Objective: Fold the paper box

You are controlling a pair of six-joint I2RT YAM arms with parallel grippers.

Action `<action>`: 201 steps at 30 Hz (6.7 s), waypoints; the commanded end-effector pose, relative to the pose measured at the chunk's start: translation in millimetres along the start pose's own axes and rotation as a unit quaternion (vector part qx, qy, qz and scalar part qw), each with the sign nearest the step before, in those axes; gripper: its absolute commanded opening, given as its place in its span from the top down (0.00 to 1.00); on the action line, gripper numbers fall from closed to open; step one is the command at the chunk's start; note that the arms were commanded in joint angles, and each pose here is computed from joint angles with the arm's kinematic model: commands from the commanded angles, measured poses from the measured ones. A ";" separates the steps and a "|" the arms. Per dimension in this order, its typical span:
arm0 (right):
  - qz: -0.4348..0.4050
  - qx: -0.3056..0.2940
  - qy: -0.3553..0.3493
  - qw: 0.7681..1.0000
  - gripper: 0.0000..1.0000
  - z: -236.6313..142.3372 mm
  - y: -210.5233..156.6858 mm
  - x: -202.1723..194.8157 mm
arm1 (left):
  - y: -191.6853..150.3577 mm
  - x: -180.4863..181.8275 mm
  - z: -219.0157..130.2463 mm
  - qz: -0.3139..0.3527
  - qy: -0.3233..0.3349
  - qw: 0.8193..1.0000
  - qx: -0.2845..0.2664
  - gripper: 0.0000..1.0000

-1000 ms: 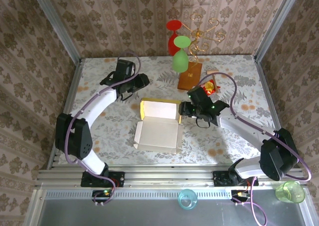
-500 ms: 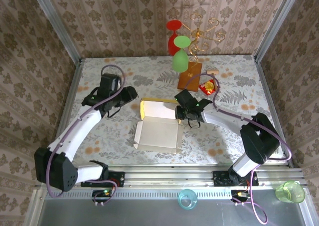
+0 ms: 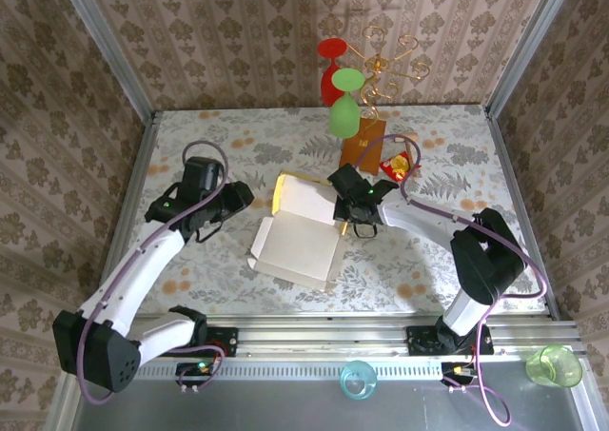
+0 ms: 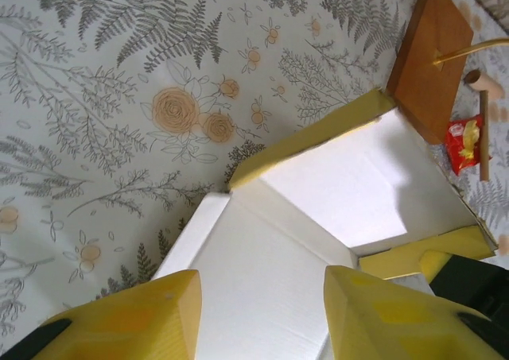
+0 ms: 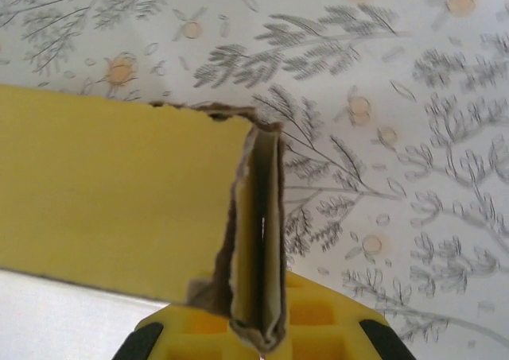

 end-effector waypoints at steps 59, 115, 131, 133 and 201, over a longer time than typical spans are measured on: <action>0.294 0.200 0.005 0.935 0.83 2.1 -23.3 -35.5 | -80.1 14.6 72.2 -0.001 0.141 0.985 0.103 1.00; 0.350 0.053 0.258 0.899 0.46 -83.2 65.6 22.6 | 13.2 -133.5 76.4 0.797 0.172 0.579 0.000 1.00; 0.555 0.160 0.244 0.779 0.45 -44.8 49.5 27.7 | -20.2 -149.2 89.0 0.834 0.137 0.534 -0.036 1.00; 0.567 0.157 0.242 0.772 0.45 -38.2 51.0 22.5 | -23.4 -149.1 88.9 0.836 0.135 0.530 -0.037 1.00; 0.638 0.202 0.203 0.714 0.96 24.0 41.4 0.3 | 72.8 52.1 93.9 -0.246 -0.132 0.960 0.032 0.64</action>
Point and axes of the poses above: each hand's point on the last joint's axis, 136 mm out from that joint toward the fingers, its own z axis out along the fingers, its own x axis along the line the jaws close on, y = z × x, the point moved 5 cm from there along -z, back along the fingers, and after that the axes turned 3 degrees about z, right-handed, at the moved point
